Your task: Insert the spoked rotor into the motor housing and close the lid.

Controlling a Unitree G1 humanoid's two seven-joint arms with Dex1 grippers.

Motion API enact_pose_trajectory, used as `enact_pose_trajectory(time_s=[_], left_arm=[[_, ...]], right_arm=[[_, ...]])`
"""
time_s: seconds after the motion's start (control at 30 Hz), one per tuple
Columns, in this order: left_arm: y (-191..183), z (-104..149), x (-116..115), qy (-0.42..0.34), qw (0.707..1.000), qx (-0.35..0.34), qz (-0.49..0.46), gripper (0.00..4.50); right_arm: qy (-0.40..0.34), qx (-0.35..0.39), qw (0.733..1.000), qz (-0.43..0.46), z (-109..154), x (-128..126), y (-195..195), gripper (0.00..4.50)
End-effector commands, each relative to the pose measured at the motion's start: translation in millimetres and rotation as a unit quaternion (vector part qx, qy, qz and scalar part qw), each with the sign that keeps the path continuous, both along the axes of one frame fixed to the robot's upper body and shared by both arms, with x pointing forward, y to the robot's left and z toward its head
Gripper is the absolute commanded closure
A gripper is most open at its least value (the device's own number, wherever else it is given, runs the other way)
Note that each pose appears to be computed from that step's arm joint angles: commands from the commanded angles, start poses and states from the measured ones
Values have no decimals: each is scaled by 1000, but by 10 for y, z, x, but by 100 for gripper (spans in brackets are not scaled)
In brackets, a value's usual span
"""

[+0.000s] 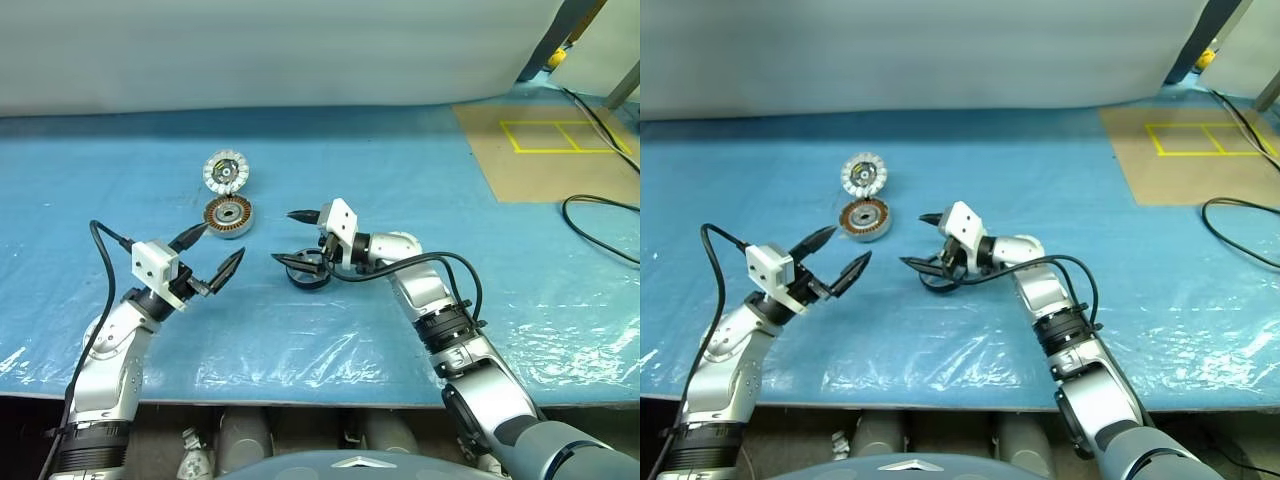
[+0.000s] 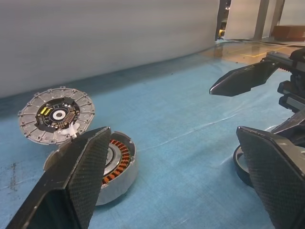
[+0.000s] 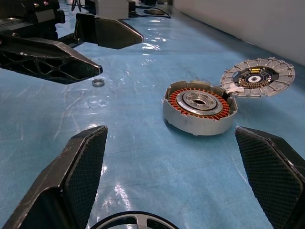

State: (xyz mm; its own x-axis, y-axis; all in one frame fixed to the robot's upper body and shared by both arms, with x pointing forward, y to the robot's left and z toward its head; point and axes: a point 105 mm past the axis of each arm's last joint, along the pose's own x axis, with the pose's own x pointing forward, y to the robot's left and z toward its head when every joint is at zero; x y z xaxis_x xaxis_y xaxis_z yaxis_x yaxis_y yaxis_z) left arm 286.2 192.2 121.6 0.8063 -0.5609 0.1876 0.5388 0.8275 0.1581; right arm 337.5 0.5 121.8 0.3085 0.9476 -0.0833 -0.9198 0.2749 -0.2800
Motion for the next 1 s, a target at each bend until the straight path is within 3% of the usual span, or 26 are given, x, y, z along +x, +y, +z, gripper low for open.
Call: enact_pose_trajectory(time_s=[0.03, 1.0], left_arm=[[-20, 104, -16, -18, 1000, 5, -4, 4], [-1, 94, -17, -16, 1000, 9, -4, 4]], right_arm=[[-18, 16, 1000, 7, 104, -23, 31, 0], [-16, 14, 1000, 5, 82, -19, 58, 0]])
